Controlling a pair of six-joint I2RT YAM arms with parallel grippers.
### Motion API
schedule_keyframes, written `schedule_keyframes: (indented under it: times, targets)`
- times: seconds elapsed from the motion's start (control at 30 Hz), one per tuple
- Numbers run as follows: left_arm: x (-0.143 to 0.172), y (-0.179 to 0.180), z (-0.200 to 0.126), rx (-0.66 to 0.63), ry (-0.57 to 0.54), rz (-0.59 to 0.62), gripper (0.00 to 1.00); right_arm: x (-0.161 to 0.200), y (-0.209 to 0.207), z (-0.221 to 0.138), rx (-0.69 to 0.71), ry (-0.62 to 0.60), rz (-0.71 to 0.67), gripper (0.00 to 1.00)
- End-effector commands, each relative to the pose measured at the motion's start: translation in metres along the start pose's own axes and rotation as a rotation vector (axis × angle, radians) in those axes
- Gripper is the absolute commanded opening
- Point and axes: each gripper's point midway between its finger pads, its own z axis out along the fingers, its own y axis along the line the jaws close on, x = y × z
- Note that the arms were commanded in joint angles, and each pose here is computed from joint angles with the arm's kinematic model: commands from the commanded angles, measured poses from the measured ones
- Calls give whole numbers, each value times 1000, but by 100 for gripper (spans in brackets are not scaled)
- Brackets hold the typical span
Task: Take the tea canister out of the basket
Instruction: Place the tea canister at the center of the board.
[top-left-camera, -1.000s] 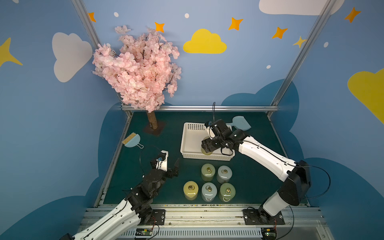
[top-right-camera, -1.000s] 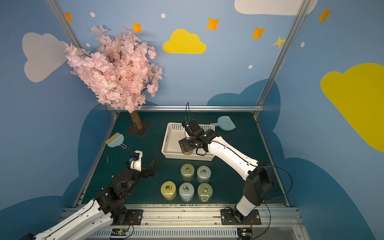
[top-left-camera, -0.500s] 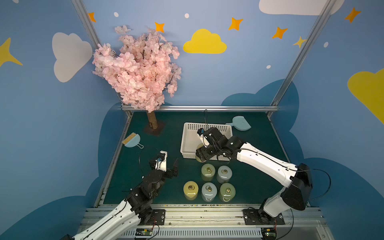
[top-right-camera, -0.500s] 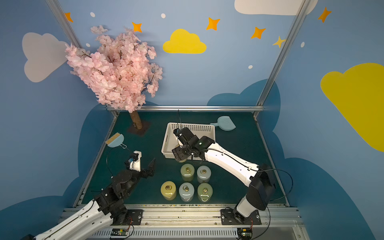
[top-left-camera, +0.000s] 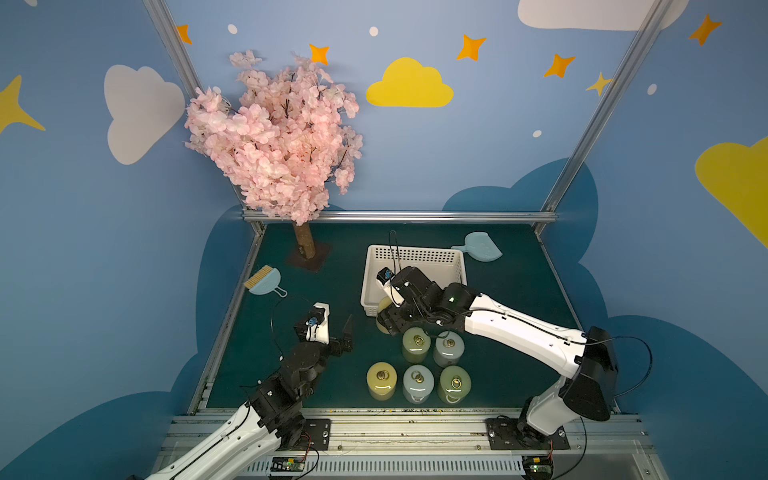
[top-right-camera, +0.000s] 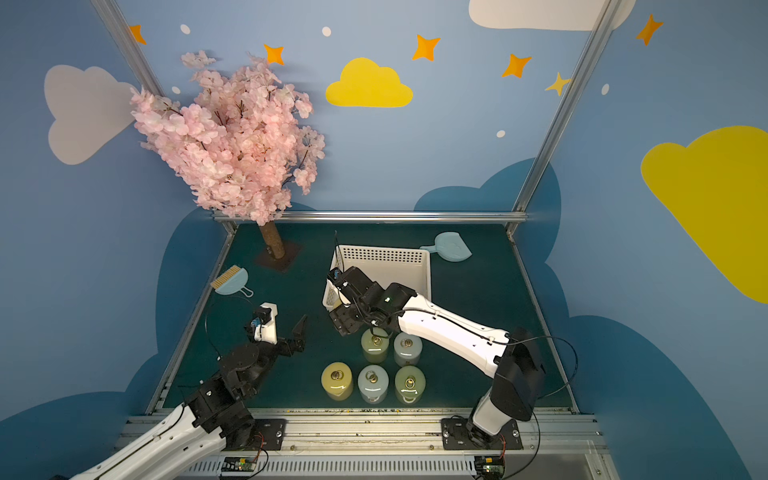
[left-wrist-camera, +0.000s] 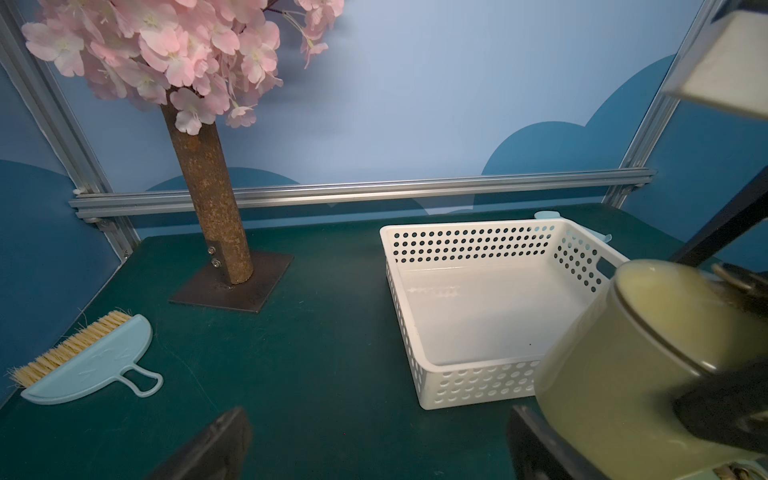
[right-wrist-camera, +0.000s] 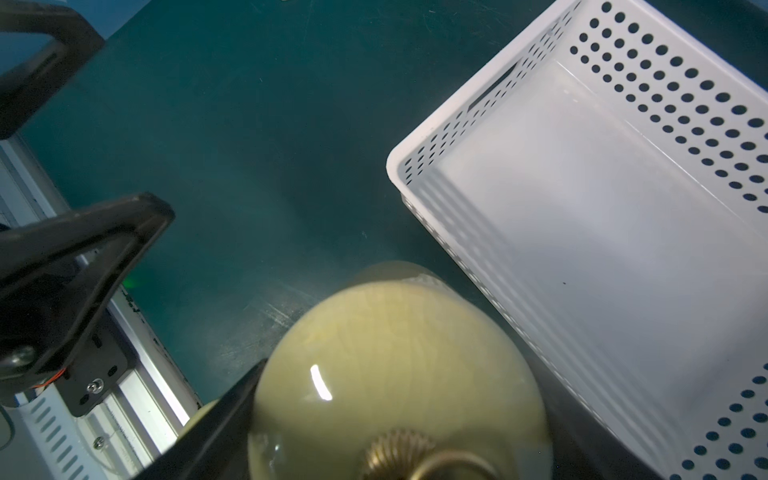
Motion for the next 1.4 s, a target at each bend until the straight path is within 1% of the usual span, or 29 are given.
schedule_keyframes:
  times: [0.0,0.3,0.77,1.37]
  targets:
    - [-4,4,-1,-17,-21,-4,100,-27,12,-2,-22,-98,-18,65]
    - [-4,5,-2,-20,-27,-7,100,-15,25,23,-43,-52,-28,65]
    - [-6,6,-3,-21,-33,-11,100,7,26,57,-29,21,-21,65]
    - [-4,6,-3,-20,-30,-10,100,34,27,85,-31,86,8,64]
